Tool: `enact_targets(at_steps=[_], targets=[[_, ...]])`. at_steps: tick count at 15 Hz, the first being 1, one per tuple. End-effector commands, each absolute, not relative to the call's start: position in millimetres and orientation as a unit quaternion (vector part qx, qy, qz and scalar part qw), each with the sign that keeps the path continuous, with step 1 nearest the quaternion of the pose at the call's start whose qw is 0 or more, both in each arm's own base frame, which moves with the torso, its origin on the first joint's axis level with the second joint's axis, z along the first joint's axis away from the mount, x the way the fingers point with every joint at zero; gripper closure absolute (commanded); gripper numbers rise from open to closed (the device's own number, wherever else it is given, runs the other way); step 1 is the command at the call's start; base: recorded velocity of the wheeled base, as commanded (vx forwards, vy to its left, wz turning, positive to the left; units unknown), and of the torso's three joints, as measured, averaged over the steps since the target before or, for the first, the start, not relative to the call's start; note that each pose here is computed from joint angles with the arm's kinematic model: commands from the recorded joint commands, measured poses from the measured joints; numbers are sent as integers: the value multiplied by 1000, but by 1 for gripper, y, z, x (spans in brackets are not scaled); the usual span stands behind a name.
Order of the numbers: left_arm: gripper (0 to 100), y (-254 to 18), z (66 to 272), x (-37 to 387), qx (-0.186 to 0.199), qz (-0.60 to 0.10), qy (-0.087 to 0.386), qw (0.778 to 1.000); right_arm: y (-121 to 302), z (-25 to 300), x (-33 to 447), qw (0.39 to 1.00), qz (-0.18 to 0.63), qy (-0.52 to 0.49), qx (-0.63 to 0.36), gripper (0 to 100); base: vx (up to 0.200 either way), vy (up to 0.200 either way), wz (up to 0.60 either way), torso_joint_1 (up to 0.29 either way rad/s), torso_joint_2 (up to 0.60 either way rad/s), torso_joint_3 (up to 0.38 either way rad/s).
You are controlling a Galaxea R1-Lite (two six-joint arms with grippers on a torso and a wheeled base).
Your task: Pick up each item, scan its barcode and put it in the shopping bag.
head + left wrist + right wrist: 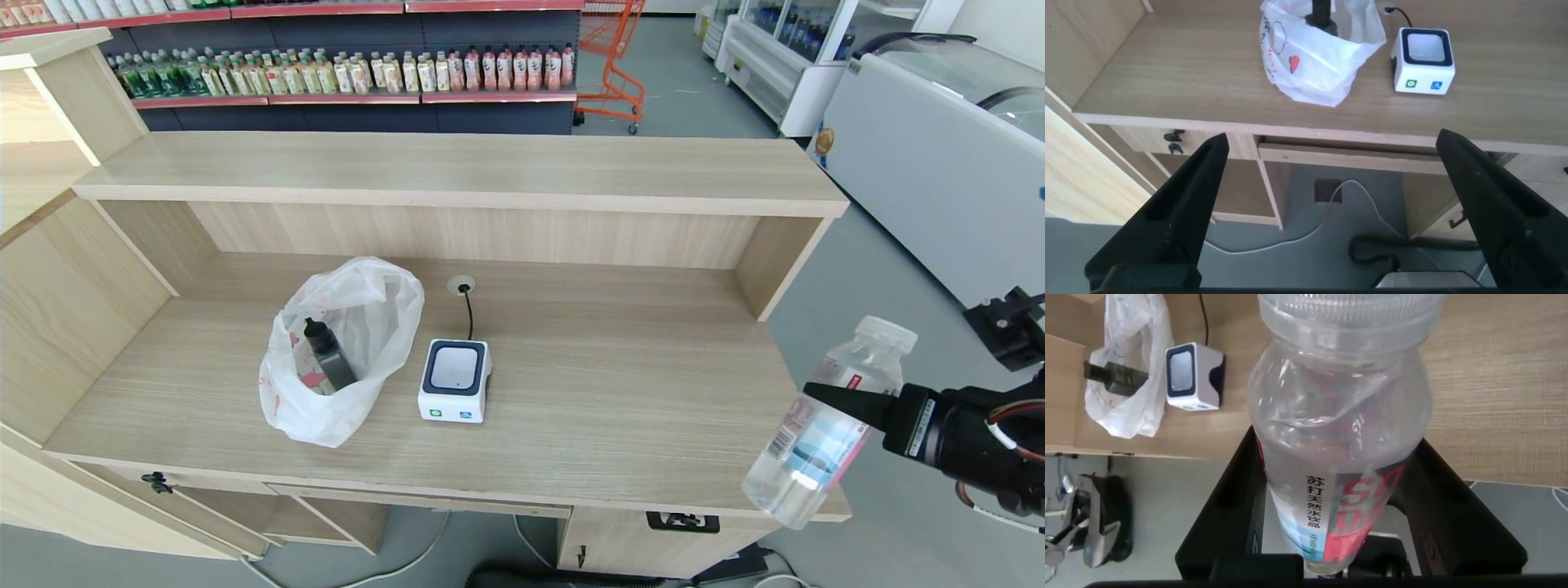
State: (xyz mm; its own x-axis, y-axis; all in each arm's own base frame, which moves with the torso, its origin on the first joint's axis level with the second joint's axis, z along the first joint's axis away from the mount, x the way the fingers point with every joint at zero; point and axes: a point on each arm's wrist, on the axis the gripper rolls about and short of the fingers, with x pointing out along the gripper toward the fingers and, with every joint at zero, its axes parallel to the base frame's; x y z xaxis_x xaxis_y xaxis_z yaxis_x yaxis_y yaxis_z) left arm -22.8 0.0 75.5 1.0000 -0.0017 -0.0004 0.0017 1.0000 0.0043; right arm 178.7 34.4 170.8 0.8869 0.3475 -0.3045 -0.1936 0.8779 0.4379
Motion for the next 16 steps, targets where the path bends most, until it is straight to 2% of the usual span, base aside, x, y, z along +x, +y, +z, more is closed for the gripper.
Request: enact_targets(at_steps=[1, 3, 16], targets=[[0, 0, 75, -23, 2, -1, 0, 1000, 34, 173, 179, 951, 143, 185, 202, 100, 0, 0, 0, 0, 0, 0], [0, 0, 75, -23, 2, -1, 0, 1000, 34, 174, 178, 951, 145, 184, 204, 100, 0, 0, 0, 0, 0, 0], [0, 0, 75, -23, 4, 0, 0, 1000, 31, 174, 176, 945, 133, 185, 235, 100, 0, 200, 0, 4, 2, 3]])
